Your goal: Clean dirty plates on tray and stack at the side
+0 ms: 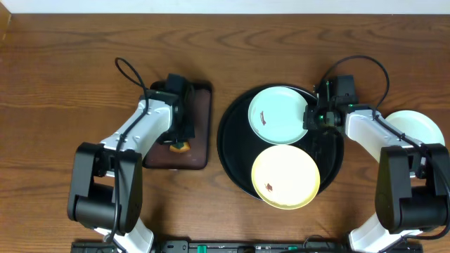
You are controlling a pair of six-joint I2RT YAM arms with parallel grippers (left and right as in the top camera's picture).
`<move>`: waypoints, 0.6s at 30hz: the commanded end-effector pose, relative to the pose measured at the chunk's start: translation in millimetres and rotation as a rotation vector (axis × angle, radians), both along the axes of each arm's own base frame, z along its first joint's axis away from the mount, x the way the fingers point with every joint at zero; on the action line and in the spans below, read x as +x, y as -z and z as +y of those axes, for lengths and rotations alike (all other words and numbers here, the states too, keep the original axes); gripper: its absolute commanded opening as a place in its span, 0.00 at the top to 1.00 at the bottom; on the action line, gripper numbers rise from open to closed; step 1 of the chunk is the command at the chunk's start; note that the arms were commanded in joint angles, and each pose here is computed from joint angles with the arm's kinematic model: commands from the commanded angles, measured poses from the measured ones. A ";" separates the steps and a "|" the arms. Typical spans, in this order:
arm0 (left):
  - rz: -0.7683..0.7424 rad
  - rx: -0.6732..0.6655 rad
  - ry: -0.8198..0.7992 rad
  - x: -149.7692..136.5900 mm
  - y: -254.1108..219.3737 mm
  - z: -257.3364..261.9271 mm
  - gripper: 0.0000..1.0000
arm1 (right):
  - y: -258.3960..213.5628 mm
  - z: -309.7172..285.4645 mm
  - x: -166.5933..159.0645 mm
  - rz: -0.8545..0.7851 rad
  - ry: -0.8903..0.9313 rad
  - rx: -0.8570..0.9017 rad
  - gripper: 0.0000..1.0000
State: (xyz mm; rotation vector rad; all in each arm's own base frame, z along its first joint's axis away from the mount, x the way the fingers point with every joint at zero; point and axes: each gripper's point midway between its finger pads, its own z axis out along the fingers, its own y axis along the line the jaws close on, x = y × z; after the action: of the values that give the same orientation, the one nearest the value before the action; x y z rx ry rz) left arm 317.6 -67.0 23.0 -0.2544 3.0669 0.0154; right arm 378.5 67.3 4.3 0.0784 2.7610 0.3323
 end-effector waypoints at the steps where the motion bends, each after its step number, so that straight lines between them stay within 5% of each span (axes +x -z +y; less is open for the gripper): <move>1: -0.121 -0.086 0.000 32.0 -53.5 -16.7 0.93 | 19.4 -4.3 -16.2 0.073 -0.002 -0.026 0.99; 9: -0.295 -0.359 0.098 57.5 -106.9 -108.4 0.93 | 19.4 -4.3 -16.0 0.072 -0.002 -0.026 0.99; 18: -0.303 -0.498 0.139 54.3 -62.9 -233.7 0.93 | 19.5 -4.3 -16.4 0.074 -0.002 -0.026 0.99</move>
State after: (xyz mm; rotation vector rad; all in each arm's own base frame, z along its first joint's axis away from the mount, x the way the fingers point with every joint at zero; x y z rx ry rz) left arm 373.5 -278.9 111.3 0.0580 2.6735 -0.6805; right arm 378.6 67.3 4.5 0.0784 2.7614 0.3323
